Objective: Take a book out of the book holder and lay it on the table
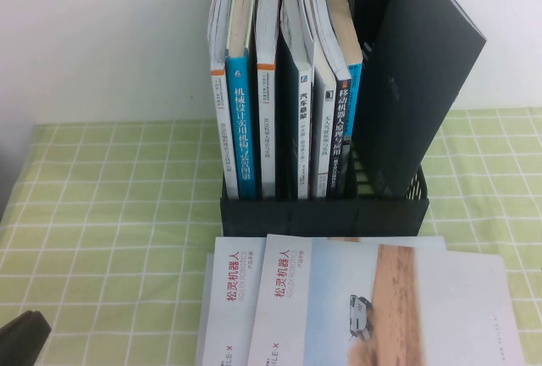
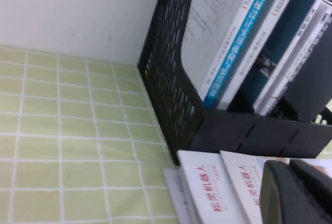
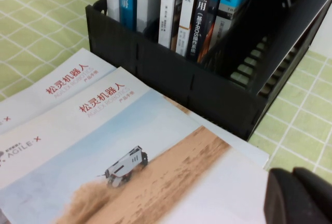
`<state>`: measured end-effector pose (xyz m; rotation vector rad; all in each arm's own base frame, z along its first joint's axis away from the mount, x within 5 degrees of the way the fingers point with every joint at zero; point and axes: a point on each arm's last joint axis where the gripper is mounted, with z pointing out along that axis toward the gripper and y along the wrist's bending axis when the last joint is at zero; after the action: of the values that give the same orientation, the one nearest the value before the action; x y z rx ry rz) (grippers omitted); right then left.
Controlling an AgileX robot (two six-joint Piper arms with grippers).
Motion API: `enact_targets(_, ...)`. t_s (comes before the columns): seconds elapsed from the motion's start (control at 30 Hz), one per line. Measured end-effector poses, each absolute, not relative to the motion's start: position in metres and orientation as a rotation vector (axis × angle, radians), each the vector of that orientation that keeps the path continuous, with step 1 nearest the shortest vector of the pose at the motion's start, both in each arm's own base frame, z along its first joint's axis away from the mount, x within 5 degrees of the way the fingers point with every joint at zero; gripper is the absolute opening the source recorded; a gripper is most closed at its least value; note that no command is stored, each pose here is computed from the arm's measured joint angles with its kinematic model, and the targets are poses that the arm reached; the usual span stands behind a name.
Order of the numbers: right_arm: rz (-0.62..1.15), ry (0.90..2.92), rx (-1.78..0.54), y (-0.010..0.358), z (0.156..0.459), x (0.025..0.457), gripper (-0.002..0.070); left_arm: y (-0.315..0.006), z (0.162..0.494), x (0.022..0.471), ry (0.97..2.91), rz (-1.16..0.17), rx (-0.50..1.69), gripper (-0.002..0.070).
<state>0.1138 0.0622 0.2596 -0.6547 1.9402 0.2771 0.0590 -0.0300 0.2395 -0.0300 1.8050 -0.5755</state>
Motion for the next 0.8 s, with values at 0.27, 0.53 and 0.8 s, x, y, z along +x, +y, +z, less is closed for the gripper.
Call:
enact_targets(0.27,0.277,1.940,-0.655,0.062,0.260,0.114,-0.0002,-0.013,0.211,0.058,1.721,-0.309,-0.057,-0.0003)
enact_targets(0.53,0.278,1.942,-0.656,0.062,0.259,0.114,-0.0002,-0.007,0.177,0.055,1.829,-0.194,-0.093,-0.0003)
enact_targets(0.8,0.278,1.942,-0.656,0.062,0.259,0.114,-0.0002,-0.007,0.172,0.053,1.885,-0.188,-0.090,-0.0003)
